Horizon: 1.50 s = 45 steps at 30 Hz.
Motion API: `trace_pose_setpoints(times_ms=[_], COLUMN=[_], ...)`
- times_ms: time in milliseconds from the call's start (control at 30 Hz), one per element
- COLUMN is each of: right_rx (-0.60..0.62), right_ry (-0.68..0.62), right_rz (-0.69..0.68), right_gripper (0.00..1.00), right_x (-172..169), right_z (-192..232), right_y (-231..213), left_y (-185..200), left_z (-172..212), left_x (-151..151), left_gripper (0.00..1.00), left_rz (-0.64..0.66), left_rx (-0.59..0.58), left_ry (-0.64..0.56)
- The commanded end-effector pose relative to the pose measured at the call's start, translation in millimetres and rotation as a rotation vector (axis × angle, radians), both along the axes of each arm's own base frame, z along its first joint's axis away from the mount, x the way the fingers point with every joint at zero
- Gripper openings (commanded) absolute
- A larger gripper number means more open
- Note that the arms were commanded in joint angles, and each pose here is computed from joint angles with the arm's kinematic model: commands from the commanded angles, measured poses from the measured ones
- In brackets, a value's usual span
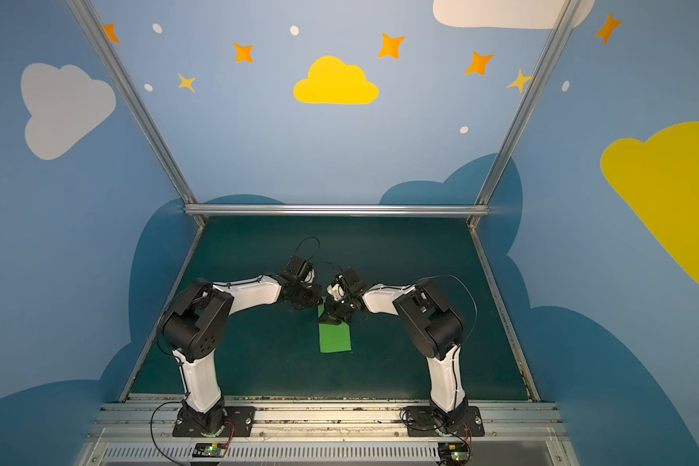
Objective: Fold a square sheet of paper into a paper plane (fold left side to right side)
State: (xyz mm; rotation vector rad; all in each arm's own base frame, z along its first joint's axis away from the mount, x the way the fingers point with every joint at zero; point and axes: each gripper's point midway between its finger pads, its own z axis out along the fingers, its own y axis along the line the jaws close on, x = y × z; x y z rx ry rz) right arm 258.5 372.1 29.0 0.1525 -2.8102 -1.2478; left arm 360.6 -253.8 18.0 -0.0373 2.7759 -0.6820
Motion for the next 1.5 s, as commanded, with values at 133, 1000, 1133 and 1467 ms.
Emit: trace_pose_setpoints(times_ms=[133,1000,1133,1467], right_rx=[-0.045,-0.151,-0.164,-0.211], right_ry=[0.027,0.052,0.054,0.062], right_rz=[0.003,0.137,0.150,0.192], right_gripper=[0.00,0.00,0.00,0.00], right_x=[-6.6,-64.9,-72.7,-98.3], right_z=[-20.9,-43.2,-46.3,-56.6], right_y=[-4.8,-33.6,-37.2,-51.0], left_y=[13.4,13.0,13.0,14.4], left_z=[-25.2,-23.4,-23.7,-23.3], left_x=[-22.7,-22.2,-23.3,-23.0], left_gripper=[0.04,0.04,0.04,0.04], left_rz=[-0.001,-0.002,-0.004,-0.005], left_rx=[0.080,0.079,0.081,0.086], left_ry=[0.087,0.087,0.088,0.084])
